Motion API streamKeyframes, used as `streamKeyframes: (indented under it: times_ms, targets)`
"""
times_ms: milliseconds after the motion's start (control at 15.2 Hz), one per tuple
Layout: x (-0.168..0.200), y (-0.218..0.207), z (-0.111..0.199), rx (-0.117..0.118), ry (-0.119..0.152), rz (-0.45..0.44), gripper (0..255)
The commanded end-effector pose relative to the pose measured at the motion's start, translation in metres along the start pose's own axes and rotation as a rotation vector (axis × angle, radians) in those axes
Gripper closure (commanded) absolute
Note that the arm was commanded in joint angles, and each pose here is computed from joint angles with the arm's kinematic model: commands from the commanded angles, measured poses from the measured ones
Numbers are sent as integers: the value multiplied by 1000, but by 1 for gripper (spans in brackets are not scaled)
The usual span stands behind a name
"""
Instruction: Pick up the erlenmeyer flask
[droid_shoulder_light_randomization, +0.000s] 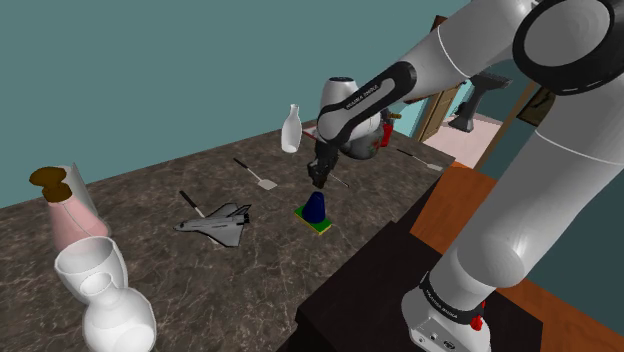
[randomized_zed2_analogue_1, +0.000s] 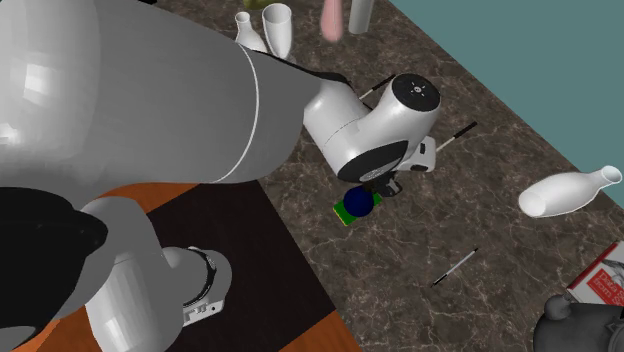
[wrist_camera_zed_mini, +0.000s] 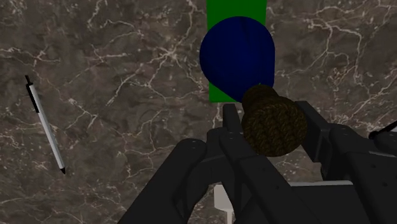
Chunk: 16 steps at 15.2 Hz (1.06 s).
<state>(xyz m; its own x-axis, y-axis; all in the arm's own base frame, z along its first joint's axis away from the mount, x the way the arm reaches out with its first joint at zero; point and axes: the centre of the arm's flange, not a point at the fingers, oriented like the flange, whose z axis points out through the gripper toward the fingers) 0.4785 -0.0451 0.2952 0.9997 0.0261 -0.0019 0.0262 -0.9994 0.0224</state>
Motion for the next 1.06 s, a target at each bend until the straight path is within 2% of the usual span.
streamKeyframes:
  times_ms: [0,858,990]
  targets:
    - [0,1,-8,0,0,0,255]
    - [0,2,-76,0,0,0,255]
    - [0,2,-77,0,0,0,255]
